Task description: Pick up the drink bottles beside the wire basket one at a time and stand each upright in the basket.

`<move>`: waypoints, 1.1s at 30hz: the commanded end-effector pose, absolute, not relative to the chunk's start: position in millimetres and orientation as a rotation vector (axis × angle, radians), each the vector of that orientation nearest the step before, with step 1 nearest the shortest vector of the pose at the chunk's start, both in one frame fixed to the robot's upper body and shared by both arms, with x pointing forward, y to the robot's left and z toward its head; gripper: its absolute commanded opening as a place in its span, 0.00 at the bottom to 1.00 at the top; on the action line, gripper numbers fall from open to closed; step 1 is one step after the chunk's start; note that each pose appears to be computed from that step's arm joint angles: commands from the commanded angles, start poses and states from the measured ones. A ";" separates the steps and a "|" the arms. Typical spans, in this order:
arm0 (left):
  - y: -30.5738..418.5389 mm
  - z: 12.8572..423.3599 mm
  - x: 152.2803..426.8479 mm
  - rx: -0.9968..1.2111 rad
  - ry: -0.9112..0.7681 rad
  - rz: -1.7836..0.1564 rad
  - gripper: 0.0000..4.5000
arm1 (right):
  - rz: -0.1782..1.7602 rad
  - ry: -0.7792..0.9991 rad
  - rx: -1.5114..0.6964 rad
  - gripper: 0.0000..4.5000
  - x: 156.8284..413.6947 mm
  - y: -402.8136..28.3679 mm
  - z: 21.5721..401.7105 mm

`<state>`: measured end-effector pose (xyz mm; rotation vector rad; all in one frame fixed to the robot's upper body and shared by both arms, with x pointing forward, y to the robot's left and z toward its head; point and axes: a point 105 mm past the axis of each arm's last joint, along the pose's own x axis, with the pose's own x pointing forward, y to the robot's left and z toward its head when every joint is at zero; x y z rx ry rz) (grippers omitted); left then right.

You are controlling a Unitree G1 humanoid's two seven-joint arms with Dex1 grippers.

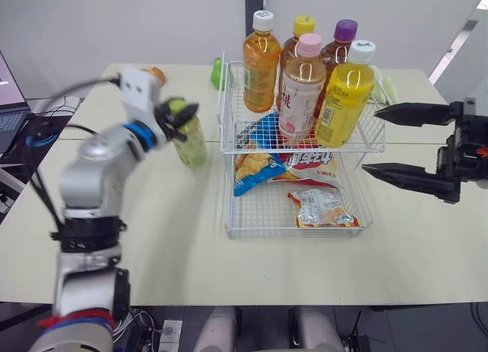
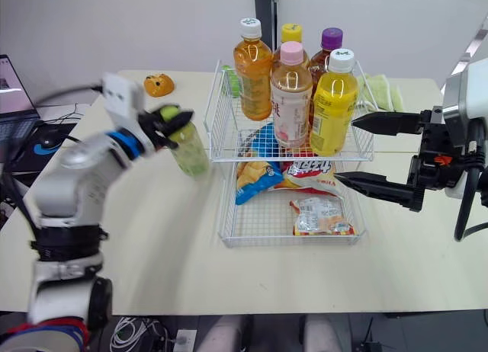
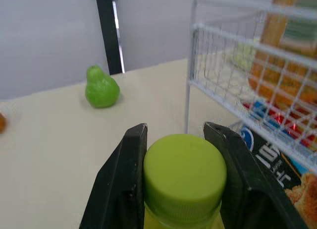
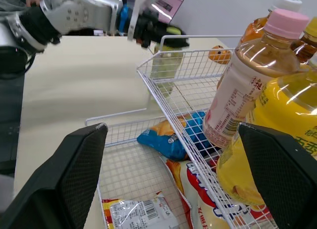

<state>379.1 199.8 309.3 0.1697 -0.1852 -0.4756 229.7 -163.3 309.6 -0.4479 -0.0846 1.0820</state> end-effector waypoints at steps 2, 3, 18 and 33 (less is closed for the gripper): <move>199.4 395.6 352.3 0.164 -0.342 -0.566 0.31 | 1.029 -0.120 -0.492 1.00 229.7 -175.0 320.8; 198.0 406.3 349.7 0.161 -0.348 -0.587 0.31 | 1.024 -0.118 -0.495 1.00 230.3 -176.7 320.7; 102.0 469.7 315.7 0.124 -0.288 -1.075 0.31 | 1.003 -0.129 -0.492 1.00 232.0 -180.2 325.3; 67.5 397.9 343.4 0.180 -0.169 -1.139 0.31 | 0.950 -0.159 -0.484 1.00 232.2 -191.7 326.4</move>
